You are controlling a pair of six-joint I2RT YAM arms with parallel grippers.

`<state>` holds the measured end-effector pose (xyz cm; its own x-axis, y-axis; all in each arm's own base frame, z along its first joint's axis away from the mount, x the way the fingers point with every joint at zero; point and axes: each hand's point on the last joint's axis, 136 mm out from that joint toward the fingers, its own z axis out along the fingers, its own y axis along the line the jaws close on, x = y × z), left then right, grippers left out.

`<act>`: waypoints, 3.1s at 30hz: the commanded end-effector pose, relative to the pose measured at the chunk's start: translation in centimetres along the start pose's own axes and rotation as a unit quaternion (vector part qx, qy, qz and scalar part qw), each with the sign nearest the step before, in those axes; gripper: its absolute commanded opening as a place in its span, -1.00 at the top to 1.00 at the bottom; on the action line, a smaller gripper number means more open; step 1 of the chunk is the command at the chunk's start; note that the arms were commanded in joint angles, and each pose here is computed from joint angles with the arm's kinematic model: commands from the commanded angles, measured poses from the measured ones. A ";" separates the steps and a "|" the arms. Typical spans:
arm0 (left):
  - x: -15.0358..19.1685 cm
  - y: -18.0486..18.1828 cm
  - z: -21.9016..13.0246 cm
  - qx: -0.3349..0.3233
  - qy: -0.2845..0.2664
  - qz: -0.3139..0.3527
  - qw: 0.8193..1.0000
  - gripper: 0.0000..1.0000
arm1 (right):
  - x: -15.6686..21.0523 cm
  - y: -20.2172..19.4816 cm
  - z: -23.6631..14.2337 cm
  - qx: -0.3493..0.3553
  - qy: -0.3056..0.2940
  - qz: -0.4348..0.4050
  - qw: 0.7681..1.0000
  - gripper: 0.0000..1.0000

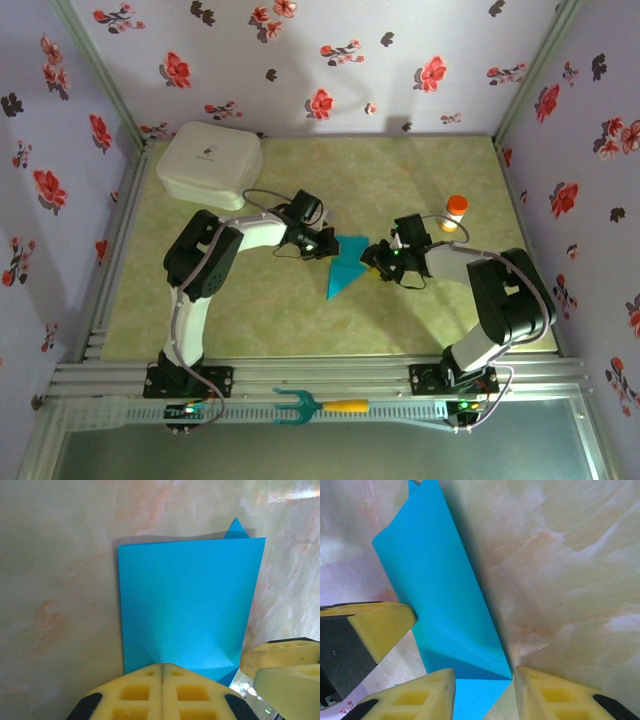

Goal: Fold a paper plane with a square sheet of paper (pick it up from the middle)
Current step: Fold the wing for the fifth time at the center of the table.

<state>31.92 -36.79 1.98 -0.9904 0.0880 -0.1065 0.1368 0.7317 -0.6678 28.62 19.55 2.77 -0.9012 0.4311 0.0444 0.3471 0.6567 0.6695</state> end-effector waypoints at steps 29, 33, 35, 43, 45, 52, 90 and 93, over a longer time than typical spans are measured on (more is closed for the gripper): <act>0.7 0.4 -0.3 -0.015 0.003 -0.008 1.000 1.00 | 0.4 1.4 0.5 -0.008 0.005 -0.017 1.000 0.29; 0.7 0.4 -0.3 -0.014 0.002 -0.009 1.000 1.00 | 0.1 1.5 0.5 -0.011 0.000 -0.025 1.000 0.25; 0.7 0.4 -0.3 -0.015 0.002 -0.009 1.000 1.00 | -0.2 2.0 0.5 -0.022 0.000 -0.036 0.999 0.25; 0.7 0.3 -0.3 -0.013 0.001 -0.008 1.000 1.00 | -2.1 3.4 0.6 -0.049 -0.011 -0.067 0.997 0.26; 0.7 0.3 -0.3 -0.013 0.000 -0.008 1.000 1.00 | -2.2 3.5 0.7 -0.054 -0.007 -0.074 0.996 0.26; 0.7 0.3 -0.3 -0.013 0.002 -0.006 1.000 1.00 | -3.0 3.9 1.0 -0.063 0.003 -0.090 0.994 0.36; -0.2 -4.4 -5.9 -0.026 -0.090 0.130 0.987 0.36 | -5.2 2.6 0.0 -0.090 -0.084 0.095 0.988 0.99; 1.6 -4.8 -5.1 -0.060 -0.074 0.187 0.978 0.35 | -5.2 2.3 -0.2 -0.078 -0.094 0.100 0.987 0.96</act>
<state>31.58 -37.06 9.86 -0.9040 0.1466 -0.4017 0.3767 0.7175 -0.5859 33.09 19.12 3.16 -0.8032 0.5917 0.0691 0.4286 0.4932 0.7570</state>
